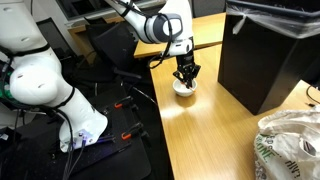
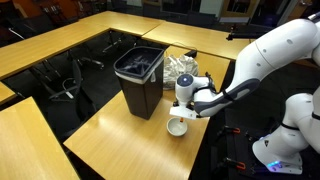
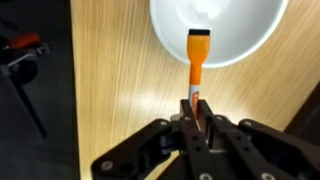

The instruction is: Place the orange marker inside the white bowl

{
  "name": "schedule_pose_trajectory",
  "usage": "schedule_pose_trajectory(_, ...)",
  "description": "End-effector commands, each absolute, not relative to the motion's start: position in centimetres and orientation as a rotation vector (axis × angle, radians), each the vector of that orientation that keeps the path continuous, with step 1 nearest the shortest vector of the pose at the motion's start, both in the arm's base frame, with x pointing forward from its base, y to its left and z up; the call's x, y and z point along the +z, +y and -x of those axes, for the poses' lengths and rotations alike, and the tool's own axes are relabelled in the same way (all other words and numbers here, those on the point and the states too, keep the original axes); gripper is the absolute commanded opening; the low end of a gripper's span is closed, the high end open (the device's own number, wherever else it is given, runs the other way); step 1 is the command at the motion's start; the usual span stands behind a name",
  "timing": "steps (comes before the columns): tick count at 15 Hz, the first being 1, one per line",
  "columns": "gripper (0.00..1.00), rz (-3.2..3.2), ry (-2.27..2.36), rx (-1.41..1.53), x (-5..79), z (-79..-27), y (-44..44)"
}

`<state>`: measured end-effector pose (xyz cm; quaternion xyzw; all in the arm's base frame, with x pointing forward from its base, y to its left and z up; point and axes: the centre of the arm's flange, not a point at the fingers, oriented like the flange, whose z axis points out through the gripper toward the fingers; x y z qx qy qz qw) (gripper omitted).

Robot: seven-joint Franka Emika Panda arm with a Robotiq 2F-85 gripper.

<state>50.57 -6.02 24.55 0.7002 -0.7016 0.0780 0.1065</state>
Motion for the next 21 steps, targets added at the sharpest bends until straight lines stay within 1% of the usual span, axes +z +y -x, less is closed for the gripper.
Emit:
schedule_pose_trajectory(1, 0.03, -2.031, -2.055, 0.291, 23.1, -50.6, -2.3)
schedule_pose_trajectory(4, 0.03, -2.015, -2.028, 0.357, 21.8, -50.5, 0.2)
schedule_pose_trajectory(8, 0.03, -1.971, -2.034, 0.467, 20.4, -50.5, 1.3)
schedule_pose_trajectory(11, 0.03, -1.994, -2.053, 0.446, 19.8, -50.4, 1.7)
schedule_pose_trajectory(12, 0.17, -2.001, -2.07, 0.455, 19.7, -50.5, 1.7)
schedule_pose_trajectory(13, 0.37, -2.007, -2.086, 0.463, 19.7, -50.6, 1.8)
schedule_pose_trajectory(16, 0.58, -2.033, -2.125, 0.504, 20.4, -50.7, 1.5)
schedule_pose_trajectory(17, 0.66, -2.036, -2.129, 0.512, 20.8, -50.6, 1.2)
schedule_pose_trajectory(21, 0.97, -2.042, -2.12, 0.406, 23.4, -49.8, -0.7)
